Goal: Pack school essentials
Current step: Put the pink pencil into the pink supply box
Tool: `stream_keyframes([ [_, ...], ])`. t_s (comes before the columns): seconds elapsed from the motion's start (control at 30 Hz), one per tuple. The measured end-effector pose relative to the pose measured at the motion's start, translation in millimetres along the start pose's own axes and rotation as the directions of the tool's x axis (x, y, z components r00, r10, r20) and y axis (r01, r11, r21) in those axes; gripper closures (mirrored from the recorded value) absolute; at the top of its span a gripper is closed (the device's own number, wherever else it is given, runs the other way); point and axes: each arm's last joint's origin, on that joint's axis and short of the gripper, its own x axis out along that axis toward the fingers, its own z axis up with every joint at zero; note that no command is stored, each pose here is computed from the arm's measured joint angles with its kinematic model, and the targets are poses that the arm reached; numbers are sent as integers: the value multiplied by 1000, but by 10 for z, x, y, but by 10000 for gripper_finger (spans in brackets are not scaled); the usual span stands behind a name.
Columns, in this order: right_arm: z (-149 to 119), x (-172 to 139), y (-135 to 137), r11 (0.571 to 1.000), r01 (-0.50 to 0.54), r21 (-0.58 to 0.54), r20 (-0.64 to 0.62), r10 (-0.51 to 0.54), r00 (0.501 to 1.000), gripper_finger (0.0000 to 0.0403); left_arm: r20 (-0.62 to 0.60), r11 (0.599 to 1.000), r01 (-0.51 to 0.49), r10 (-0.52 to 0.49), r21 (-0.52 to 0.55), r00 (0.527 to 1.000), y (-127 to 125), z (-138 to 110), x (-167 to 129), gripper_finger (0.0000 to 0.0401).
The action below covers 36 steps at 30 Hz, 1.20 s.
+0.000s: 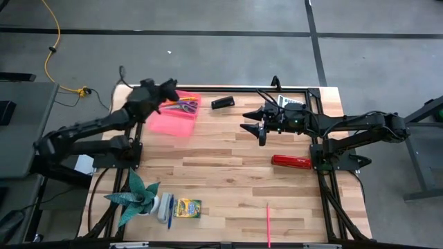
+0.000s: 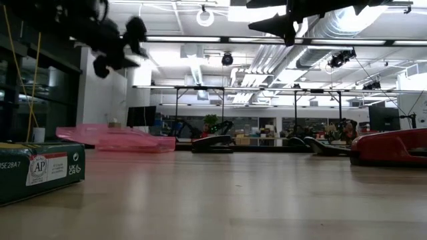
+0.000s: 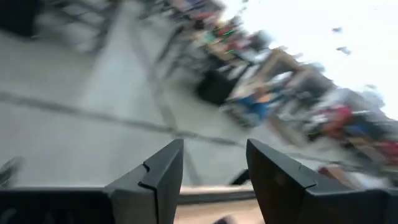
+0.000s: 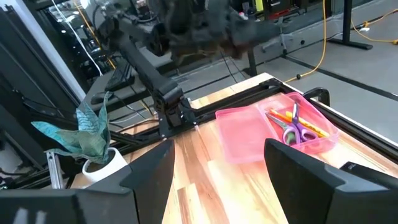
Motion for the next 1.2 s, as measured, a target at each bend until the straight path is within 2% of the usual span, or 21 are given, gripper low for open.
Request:
stream_keyframes([
  [0.07,15,0,6,1000,-5,-8,16,5,1000,162,34,993,114,-114,1,993,-58,120,-101,236],
  [0.13,37,-1,12,1000,-11,-20,39,12,999,162,66,965,260,-261,30,963,-127,235,-199,236],
  [0.23,74,-3,20,1000,-18,-23,76,20,997,162,77,880,467,-474,86,877,-254,392,-344,236],
  [0.33,103,-6,26,999,-25,-33,106,28,994,162,24,776,616,-624,139,781,-414,508,-458,236],
  [0.5,140,-11,38,999,-35,-39,144,40,989,162,-172,617,760,-742,202,648,-691,602,-615,236],
  [0.57,146,-11,40,999,-36,-39,148,42,988,162,-259,535,807,-766,251,588,-775,589,-684,236],
  [0.67,146,-11,39,999,-36,-39,148,42,988,162,-315,437,843,-790,314,527,-855,539,-779,236],
  [0.73,145,-11,40,999,-36,-39,148,42,988,162,-321,417,843,-791,339,520,-883,512,-815,236],
  [0.93,145,-11,40,997,-34,-65,147,44,988,162,-295,462,805,-764,371,574,-902,499,-832,236],
  [1.1,145,-11,41,997,-36,-65,146,45,988,162,-294,464,805,-764,369,575,-902,500,-831,236],
  [1.2,144,-11,41,999,-46,2,146,45,988,162,-293,464,805,-764,369,575,-902,500,-831,236],
])
